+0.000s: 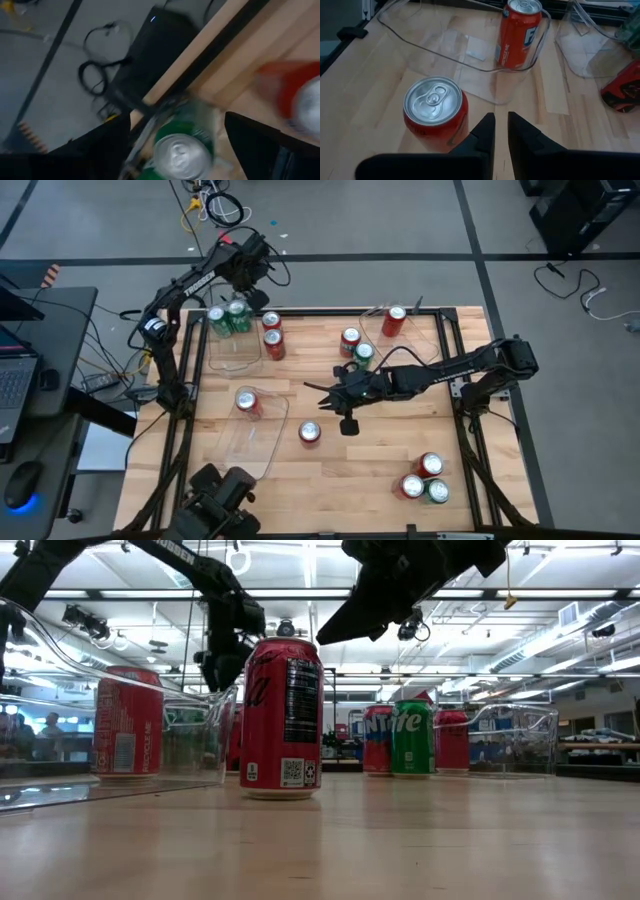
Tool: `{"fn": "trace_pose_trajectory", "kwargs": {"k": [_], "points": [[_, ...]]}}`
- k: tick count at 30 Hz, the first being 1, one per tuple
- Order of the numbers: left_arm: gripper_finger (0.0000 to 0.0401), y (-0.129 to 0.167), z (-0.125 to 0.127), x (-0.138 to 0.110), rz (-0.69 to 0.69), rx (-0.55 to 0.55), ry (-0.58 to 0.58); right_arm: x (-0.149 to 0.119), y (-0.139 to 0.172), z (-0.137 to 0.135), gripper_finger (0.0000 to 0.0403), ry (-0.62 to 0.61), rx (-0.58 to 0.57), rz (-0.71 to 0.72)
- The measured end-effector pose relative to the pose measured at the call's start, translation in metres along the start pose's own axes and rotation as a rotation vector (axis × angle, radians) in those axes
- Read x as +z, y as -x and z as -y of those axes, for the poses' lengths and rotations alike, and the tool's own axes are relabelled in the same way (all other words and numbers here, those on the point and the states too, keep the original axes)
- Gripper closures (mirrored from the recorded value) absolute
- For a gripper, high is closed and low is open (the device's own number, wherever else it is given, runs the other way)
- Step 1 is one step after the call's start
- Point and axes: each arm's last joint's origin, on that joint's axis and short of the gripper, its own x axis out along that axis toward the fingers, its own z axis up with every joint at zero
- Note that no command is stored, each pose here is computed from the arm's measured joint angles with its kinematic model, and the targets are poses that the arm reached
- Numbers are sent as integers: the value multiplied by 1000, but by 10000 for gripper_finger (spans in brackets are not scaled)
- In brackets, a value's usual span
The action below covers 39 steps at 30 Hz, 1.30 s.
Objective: Sort soda cans
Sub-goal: Put the top red and black soda can into the top right transparent bin
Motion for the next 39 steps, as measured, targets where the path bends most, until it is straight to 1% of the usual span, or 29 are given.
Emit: {"fn": "trace_pose_trajectory", "kwargs": {"k": [5,10,15,19,24,27,32,35,39], "points": [[103,22,3,3,159,-106,13,6,9,0,365,25,-2,27],[140,45,8,3,328,-158,12,6,12,4,380,30,-46,15],[174,60,23,-1,496,-264,-41,3,12,9,401,22,-74,4],[191,65,36,-9,599,-274,-75,3,12,12,398,18,-80,16],[198,67,56,-31,734,-302,-135,4,12,14,401,18,-86,28],[198,65,69,-49,807,-337,-163,5,9,16,401,18,-92,41],[198,62,90,-82,888,-396,-195,3,-1,21,392,-30,-104,71],[198,64,102,-101,944,-436,-222,3,-8,24,382,-38,-113,100],[198,65,114,-126,1025,-480,-236,6,-22,30,363,-52,-151,198]]}}
